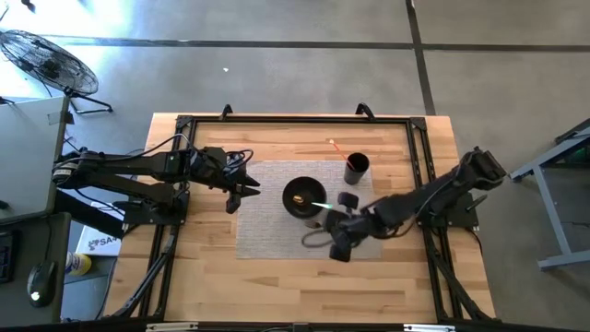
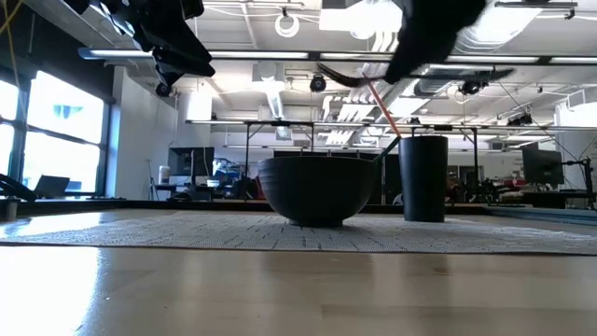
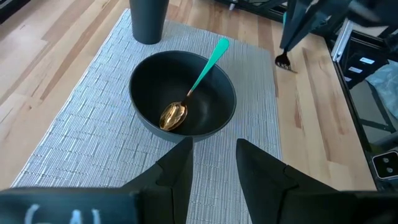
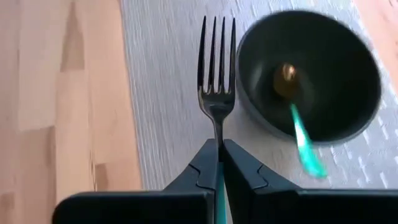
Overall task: Pick & Place Utensil
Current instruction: Put the blue fork into the black bowl to the bottom left of the black bowl
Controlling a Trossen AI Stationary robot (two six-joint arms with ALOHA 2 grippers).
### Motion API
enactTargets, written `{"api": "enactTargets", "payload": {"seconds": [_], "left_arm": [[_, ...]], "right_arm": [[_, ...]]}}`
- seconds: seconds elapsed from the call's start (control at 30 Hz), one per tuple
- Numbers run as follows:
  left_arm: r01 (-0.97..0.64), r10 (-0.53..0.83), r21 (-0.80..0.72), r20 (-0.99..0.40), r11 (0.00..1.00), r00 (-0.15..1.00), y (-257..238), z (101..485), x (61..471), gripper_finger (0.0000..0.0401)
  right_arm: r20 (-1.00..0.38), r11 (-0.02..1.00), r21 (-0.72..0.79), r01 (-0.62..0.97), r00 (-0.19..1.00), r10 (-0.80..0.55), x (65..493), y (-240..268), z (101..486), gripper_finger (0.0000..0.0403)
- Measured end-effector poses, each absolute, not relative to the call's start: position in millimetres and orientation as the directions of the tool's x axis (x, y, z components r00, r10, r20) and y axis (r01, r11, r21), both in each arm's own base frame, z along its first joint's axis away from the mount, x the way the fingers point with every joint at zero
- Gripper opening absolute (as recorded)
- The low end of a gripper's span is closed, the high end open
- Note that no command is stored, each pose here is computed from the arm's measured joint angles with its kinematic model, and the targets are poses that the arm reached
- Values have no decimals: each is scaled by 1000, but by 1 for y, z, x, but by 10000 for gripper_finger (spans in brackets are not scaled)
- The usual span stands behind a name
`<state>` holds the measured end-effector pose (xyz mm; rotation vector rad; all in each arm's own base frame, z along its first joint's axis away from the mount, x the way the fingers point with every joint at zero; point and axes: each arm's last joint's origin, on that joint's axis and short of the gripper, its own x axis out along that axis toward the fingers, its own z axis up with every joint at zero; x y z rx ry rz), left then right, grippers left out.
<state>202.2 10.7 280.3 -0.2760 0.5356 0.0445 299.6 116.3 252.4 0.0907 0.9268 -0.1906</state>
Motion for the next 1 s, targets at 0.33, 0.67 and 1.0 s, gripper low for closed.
{"api": "enactTargets", "payload": {"seconds": [0.33, 0.67, 1.0], "left_arm": [[-150, 14, -227, -509, 962, 861, 12, 280, 202, 120], [-149, 12, -227, -513, 963, 858, 12, 280, 202, 120], [-149, 12, -227, -512, 962, 859, 12, 280, 202, 120]], "right_arm": [[-879, 986, -104, 133, 452, -154, 355, 62, 265, 4], [-940, 987, -108, 121, 310, -141, 387, 15, 233, 5], [-940, 989, -98, 108, 315, -128, 392, 2, 219, 5]]}}
